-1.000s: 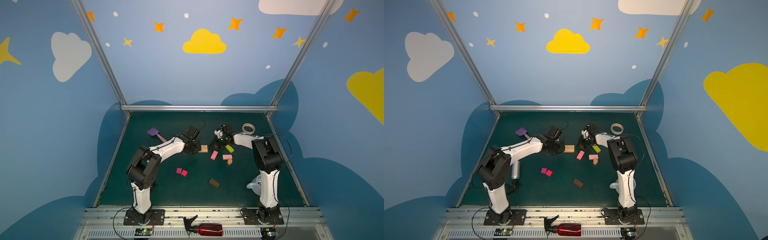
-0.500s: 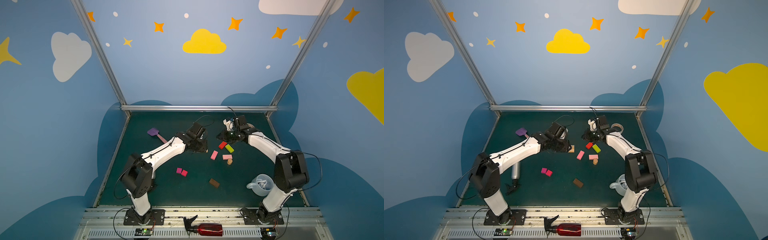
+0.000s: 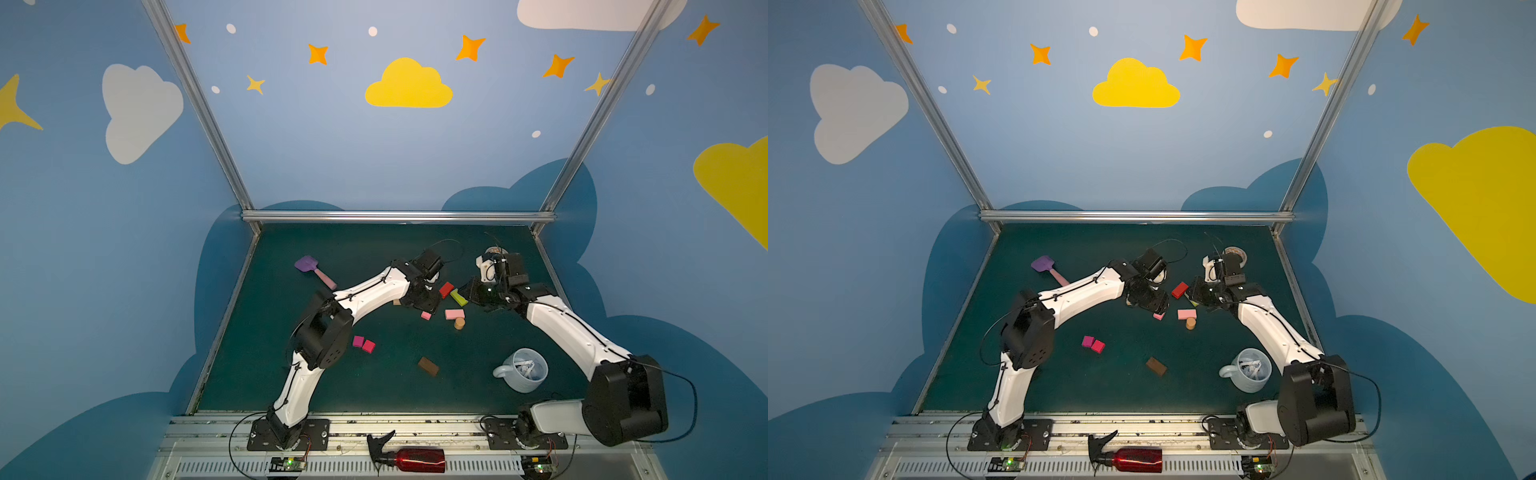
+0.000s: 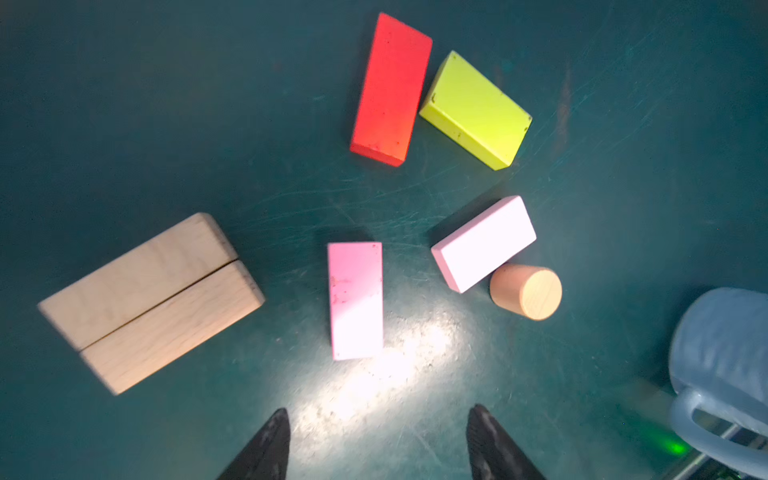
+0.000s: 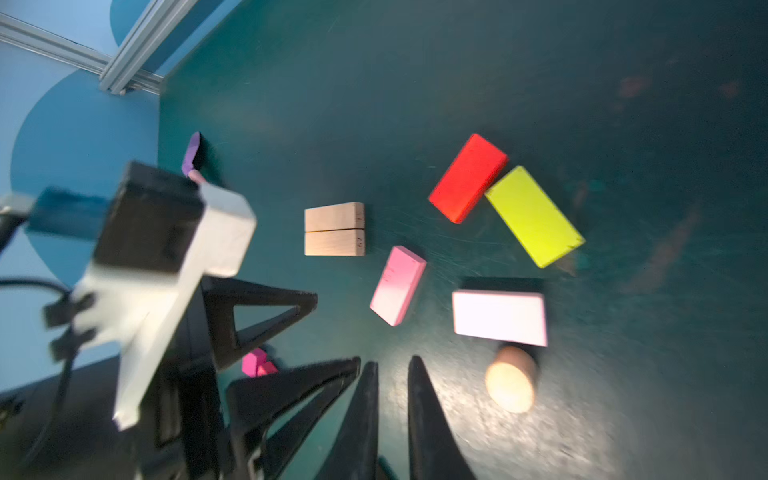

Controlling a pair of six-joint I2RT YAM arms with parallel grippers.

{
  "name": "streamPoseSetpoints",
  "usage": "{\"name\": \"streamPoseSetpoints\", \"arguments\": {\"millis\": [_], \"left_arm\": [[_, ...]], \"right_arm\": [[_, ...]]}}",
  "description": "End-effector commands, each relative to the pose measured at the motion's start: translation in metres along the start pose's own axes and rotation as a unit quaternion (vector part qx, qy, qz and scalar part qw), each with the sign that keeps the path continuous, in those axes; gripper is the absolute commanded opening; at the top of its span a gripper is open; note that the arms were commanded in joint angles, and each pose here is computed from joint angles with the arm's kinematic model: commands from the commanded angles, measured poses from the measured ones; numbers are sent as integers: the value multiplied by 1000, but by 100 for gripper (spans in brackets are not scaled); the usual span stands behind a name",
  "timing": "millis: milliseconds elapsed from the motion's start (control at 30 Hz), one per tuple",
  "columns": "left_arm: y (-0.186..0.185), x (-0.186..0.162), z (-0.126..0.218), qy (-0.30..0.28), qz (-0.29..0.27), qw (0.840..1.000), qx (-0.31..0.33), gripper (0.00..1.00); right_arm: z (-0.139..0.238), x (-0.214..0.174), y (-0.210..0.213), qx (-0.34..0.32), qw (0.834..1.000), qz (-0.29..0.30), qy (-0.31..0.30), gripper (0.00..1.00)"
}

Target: Build the wood block tower

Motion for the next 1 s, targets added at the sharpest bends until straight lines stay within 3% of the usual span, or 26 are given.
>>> {"name": "streamPoseSetpoints", "arguments": {"millis": [0,333,967], "left_arm": [[0,1,-6,36,-20,999,33,67],[4,13,-29,68,-32,993,94,62],[0,13,-57,88,-27,993,78,62]], "right_arm": [[8,-4,-9,-7,1000,-13,-17,18],[17,-9,-25,-1,999,-31,-35,20],[18,-10,-32,10,998,-38,-39,20]]}}
Point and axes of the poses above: each gripper's point midway between its finger pads, its own z axis back along the fingers, its own y axis along the line the jaws close on, x = y × z, the point moved 9 cm from there along z, back along the fingers, and after that the axes turned 5 degrees about -z, right-handed, at the moved point
